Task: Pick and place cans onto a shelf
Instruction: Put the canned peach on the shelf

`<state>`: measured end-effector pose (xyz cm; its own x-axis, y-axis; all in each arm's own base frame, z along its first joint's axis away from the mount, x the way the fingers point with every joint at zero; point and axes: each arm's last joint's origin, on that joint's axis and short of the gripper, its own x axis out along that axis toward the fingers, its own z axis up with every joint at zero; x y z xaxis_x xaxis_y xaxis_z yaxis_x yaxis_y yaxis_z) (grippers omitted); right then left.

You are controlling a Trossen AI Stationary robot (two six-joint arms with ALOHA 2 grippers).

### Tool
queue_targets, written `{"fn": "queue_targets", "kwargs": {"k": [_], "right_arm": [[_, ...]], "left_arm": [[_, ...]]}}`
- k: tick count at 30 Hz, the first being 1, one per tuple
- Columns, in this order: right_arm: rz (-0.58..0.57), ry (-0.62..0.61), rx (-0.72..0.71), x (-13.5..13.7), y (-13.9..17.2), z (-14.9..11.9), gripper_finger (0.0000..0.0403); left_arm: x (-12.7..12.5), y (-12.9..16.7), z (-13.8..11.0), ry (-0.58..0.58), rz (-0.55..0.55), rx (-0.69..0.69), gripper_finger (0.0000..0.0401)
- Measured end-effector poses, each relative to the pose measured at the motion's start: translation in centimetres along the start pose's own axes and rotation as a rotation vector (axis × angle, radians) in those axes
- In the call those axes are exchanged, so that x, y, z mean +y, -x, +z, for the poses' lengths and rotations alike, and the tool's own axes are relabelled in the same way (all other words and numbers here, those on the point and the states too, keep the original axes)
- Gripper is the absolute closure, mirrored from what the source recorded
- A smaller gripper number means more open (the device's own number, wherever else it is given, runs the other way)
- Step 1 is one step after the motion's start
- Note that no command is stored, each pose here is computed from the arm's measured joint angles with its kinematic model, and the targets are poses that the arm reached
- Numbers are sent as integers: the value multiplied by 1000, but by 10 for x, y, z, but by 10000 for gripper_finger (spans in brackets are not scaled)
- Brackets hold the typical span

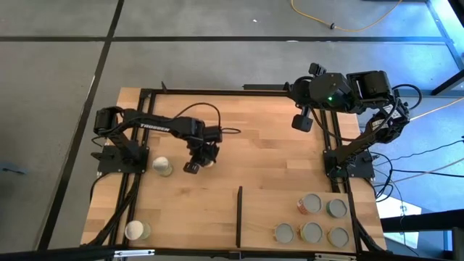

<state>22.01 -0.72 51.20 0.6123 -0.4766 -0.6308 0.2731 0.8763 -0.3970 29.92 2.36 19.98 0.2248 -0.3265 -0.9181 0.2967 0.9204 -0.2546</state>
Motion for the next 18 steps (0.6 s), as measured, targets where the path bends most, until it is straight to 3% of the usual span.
{"fn": "queue_targets", "kwargs": {"k": [11,18], "right_arm": [[1,0,-1,0,0,0,395],[74,27,-5,2,0,0,395]], "left_arm": [[-2,-6,3,23,-4,7,360],[-4,2,9,56,-18,14,363]]}}
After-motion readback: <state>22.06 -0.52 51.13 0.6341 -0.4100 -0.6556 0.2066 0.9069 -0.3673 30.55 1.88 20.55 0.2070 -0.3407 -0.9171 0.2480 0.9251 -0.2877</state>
